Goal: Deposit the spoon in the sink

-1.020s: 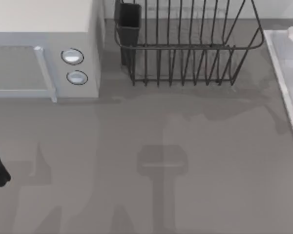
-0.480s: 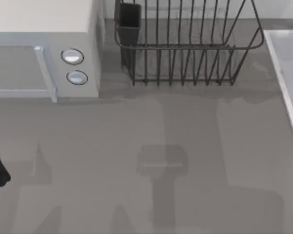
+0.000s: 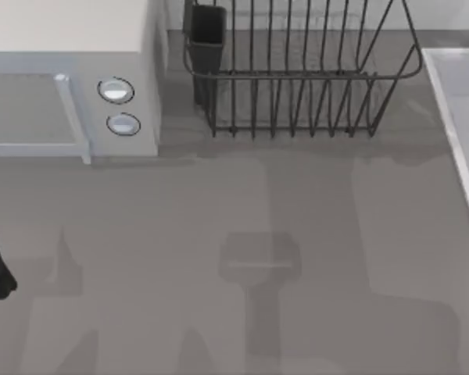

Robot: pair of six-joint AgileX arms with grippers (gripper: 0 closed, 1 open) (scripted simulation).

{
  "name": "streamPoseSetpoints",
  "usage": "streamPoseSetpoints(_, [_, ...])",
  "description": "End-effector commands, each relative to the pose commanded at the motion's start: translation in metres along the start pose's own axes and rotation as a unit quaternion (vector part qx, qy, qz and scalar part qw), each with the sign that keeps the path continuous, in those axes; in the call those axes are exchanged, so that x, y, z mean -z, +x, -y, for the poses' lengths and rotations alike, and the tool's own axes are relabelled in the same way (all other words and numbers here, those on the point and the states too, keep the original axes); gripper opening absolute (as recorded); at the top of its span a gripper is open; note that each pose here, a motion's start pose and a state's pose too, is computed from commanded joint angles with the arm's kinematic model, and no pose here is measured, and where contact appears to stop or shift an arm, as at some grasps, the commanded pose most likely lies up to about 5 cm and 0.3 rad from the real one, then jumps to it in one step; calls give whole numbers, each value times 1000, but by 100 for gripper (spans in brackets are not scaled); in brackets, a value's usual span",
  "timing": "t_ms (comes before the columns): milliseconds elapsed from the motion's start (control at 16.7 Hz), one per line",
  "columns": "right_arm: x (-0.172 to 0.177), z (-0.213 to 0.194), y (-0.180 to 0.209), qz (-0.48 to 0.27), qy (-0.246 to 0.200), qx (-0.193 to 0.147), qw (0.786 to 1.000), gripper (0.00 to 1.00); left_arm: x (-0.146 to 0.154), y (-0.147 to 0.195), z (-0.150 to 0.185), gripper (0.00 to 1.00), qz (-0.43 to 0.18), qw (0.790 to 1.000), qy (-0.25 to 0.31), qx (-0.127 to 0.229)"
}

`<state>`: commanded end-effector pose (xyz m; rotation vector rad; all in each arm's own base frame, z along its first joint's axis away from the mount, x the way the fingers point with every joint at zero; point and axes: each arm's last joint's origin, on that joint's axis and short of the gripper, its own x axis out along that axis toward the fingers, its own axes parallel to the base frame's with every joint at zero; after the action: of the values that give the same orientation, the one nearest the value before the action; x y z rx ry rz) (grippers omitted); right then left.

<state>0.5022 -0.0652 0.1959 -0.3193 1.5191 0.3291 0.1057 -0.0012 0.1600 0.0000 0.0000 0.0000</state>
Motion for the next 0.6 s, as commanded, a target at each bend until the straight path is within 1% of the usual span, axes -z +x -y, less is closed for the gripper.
streamPoseSetpoints(600, [2,3,37,2,2,1,1000,0,0,0,0,100,0,1000,0,0])
